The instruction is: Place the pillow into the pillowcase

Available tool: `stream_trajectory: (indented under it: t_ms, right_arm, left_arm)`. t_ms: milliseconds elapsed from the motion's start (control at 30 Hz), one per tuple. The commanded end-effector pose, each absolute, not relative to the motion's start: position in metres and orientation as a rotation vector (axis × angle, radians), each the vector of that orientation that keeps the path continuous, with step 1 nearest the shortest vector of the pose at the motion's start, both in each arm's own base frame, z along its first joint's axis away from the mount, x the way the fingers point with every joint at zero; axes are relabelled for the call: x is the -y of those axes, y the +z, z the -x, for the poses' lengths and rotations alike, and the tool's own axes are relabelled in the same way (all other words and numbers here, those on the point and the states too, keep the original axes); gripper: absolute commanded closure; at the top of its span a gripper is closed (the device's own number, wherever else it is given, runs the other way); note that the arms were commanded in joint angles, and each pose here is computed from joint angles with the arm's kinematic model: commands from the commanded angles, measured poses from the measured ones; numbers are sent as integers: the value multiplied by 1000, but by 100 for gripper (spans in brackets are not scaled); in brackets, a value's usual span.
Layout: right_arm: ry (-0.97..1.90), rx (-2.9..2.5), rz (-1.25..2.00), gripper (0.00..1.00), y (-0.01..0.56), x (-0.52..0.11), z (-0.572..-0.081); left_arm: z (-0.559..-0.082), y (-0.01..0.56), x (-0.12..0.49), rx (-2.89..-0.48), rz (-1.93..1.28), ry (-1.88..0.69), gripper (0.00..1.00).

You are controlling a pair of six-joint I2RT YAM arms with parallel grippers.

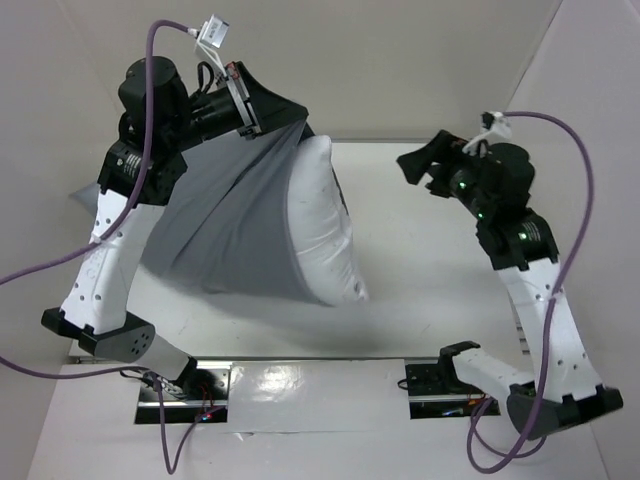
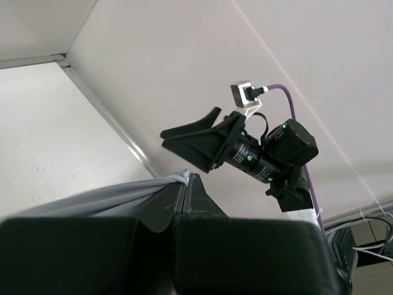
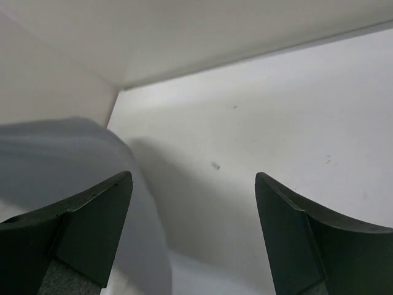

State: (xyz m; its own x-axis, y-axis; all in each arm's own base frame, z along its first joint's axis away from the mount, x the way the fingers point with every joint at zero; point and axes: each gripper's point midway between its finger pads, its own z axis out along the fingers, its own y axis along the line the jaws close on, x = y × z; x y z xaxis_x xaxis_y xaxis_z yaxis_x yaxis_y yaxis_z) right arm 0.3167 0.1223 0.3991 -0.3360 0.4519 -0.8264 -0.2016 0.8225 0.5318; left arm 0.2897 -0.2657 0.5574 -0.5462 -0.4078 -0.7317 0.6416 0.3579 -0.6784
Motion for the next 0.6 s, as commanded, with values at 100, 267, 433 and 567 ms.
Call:
stream_trajectory:
  t_ms: [100,267,433,567]
  right_arm:
    - [675,-1872,-396,15,356,-87,-280]
    - [936,-1980,-359,18,300,-120,-250]
    - [1148,-1890,-38,36,311,-153,-215]
    - [1101,-1875,176,38,318,-157,-199]
  left_arm:
    - [-237,640,243,-1325,-319,-1419,100]
    - [-237,640,239,-1320,-301,-1400,100]
    - [-244,636,238,-1331,-281,-1388,100]
    - [-245,637,237,-1330,-272,-1384,100]
